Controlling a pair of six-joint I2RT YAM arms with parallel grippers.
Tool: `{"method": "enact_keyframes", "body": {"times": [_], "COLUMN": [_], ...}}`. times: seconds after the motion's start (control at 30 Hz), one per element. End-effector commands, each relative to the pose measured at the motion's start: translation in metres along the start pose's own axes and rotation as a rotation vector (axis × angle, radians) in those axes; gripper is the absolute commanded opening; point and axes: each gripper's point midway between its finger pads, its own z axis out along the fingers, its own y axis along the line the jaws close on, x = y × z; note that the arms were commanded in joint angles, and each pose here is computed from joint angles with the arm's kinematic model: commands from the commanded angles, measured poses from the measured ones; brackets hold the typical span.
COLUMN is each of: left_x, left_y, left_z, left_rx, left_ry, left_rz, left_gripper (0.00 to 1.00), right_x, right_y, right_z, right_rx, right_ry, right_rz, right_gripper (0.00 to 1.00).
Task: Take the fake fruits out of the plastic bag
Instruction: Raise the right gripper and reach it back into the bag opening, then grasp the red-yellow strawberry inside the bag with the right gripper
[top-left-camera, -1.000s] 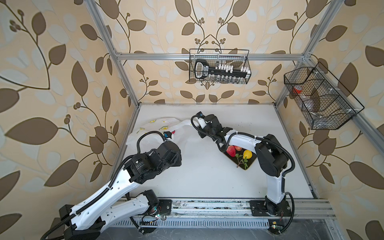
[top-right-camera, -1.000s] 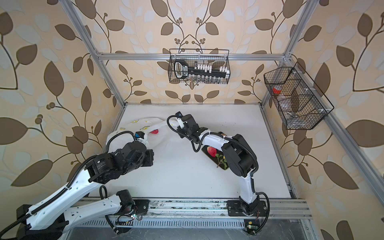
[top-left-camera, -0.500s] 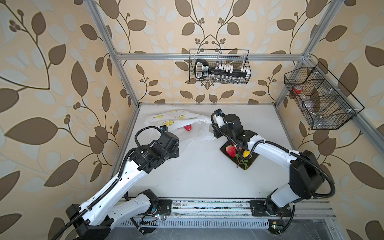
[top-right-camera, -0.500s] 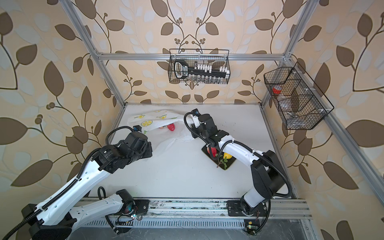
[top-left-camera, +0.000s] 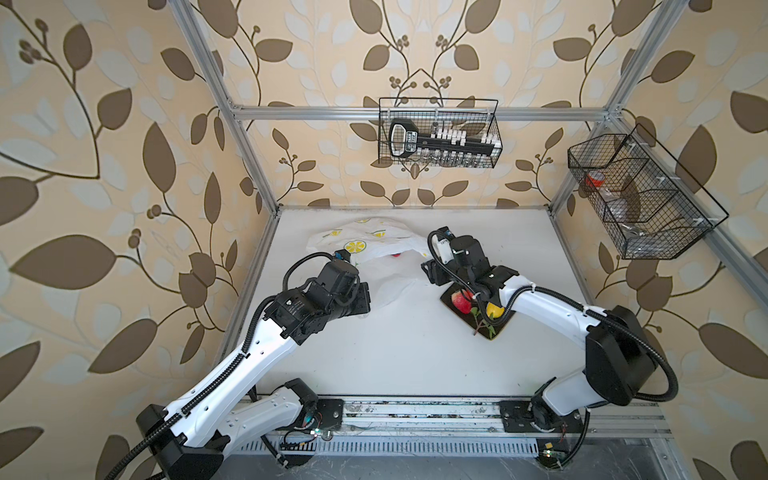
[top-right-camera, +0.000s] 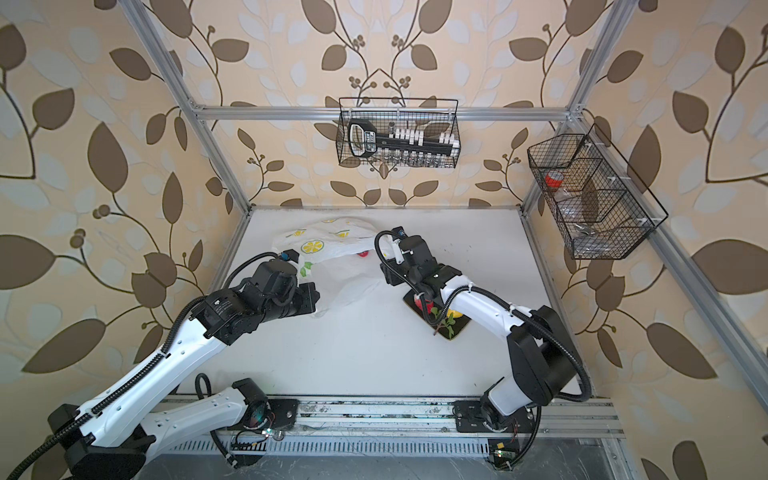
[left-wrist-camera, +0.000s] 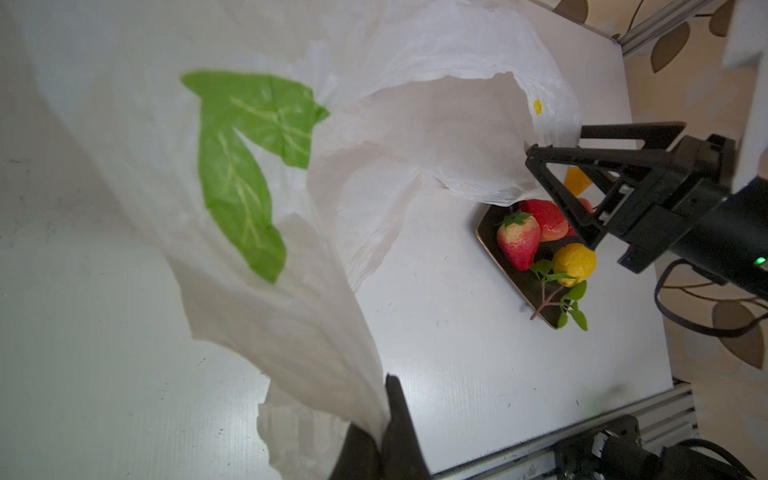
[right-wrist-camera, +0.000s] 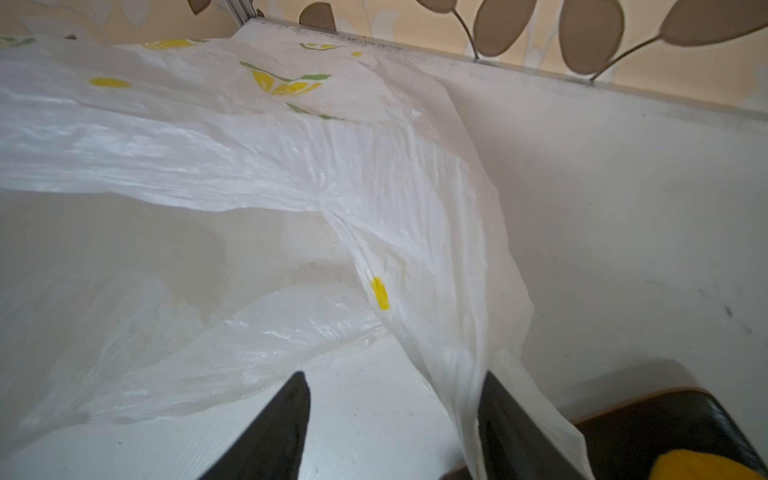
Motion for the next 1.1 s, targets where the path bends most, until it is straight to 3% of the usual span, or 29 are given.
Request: {"method": "enact_keyframes", "body": {"times": [0.0, 0.13, 0.23, 0.37, 0.5, 0.6, 0.83, 0.97, 1.07], "left_x": [-0.005, -0.007, -0.008, -0.007, -0.005, -0.003, -0.001, -0.001, 0.002], "left_y": [-0.016, -0.017, -0.016, -0.012, -0.007, -0.003, 0.003, -0.002, -0.007], "left_z": [-0.003, -0.004, -0.008, -0.014, -0.021, -0.027, -0.037, -0.041, -0.044], "left_rx": [0.080, 0.084, 0.076, 0.063, 0.046, 0.038, 0.026, 0.046, 0.064], "left_ry": [-0.012, -0.017, -0.023, -0.026, -0.028, -0.028, -0.041, -0.028, -0.004], "left_rz": [-0.018, -0.006, 0.007, 0.023, 0.028, 0.028, 0.024, 0.039, 0.067], "left_gripper": [0.00, 0.00, 0.00, 0.00, 0.00, 0.00, 0.00, 0.00, 0.00], "right_x": [-0.029, -0.017, -0.002, 0.010, 0.007, 0.004, 0.011, 0.020, 0.035], "right_y": [0.006, 0.037, 0.075, 0.098, 0.121, 0.126, 0.122, 0.113, 0.105], "right_z": [-0.047, -0.080, -0.088, -0.060, -0.033, -0.005, 0.067, 0.106, 0.131], "right_rx": [-0.037, -0.169, -0.226, -0.203, -0.167, -0.104, 0.076, 0.161, 0.182], "right_ry": [-0.100, -0.163, -0.245, -0.240, -0.355, -0.387, -0.351, -0.268, -0.144], "right_rz": [0.002, -0.087, -0.279, -0.532, -0.852, -1.000, -1.158, -1.158, -1.090], "right_gripper": [0.70, 0.69, 0.65, 0.54, 0.40, 0.33, 0.32, 0.33, 0.36]}}
